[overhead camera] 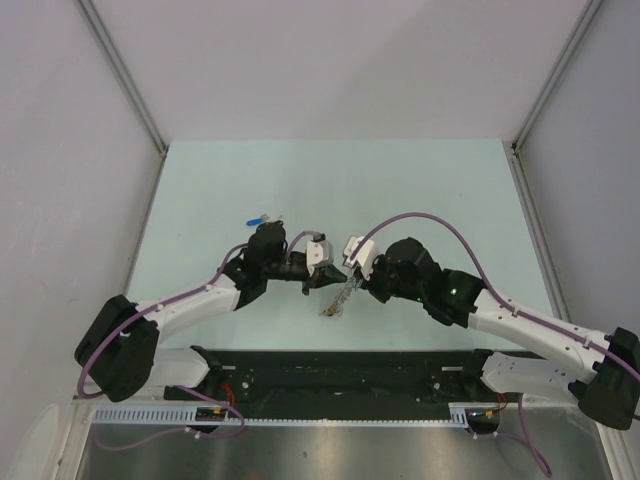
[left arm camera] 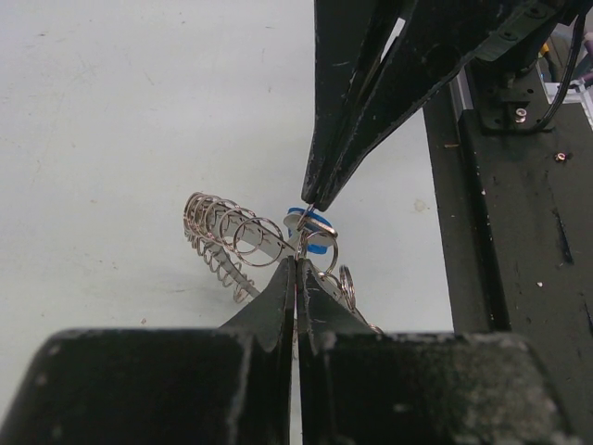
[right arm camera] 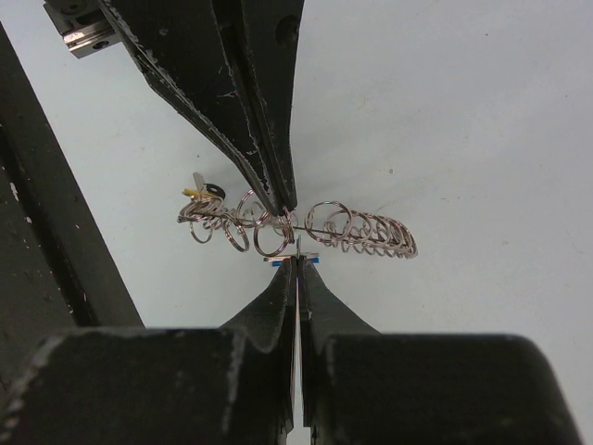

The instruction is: Put the keys on the keyring

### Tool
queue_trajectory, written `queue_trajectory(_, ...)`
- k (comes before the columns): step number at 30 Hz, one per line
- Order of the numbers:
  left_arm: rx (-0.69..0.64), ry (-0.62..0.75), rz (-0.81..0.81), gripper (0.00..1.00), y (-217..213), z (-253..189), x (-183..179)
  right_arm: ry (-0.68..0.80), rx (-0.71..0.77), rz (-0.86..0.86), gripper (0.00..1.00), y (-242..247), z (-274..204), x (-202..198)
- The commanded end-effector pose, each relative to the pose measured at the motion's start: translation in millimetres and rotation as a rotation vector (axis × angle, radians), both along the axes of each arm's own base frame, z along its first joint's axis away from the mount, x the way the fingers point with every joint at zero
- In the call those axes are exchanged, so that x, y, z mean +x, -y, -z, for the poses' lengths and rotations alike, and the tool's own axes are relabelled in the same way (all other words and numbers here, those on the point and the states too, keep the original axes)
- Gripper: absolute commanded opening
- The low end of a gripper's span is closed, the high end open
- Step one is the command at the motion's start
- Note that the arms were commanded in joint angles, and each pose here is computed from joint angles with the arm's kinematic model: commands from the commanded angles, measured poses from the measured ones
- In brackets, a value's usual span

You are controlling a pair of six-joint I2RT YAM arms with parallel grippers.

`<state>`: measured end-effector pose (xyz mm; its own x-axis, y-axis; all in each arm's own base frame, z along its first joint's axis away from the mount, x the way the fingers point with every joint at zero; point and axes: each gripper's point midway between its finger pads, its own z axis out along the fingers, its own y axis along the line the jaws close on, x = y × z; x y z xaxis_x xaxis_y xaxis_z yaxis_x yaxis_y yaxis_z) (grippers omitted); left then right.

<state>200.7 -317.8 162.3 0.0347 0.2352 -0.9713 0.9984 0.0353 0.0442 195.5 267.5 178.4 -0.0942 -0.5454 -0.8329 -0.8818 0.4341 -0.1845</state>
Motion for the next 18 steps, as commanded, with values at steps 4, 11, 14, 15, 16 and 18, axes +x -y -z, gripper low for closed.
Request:
queue_trajectory(4,-0.027,0.077,-0.001,0.0,6.2,-19.8,8.8,0.036,0.041,-0.014,0.0,-5.5,-21.8,1.6)
queue_trajectory(11,0.011,0.092,0.015,0.01,9.1,-10.2,6.6,0.036,0.047,-0.007,0.0,-0.1,-26.1,-2.6)
queue_trajectory(14,0.029,0.088,0.022,0.0,10.6,-6.6,5.8,0.021,0.029,-0.009,0.0,1.1,-21.0,-5.1)
queue_trajectory(15,0.035,0.096,0.017,0.0,11.0,-6.4,7.6,0.019,0.022,-0.009,0.0,1.1,-19.7,-4.9)
queue_trajectory(16,0.043,0.093,0.016,0.0,10.4,-5.2,7.2,0.016,0.014,-0.013,0.0,1.2,-17.4,-6.5)
queue_trajectory(18,0.049,0.098,0.011,0.0,9.9,-4.6,7.9,0.015,0.001,-0.009,0.0,2.0,-14.6,-5.9)
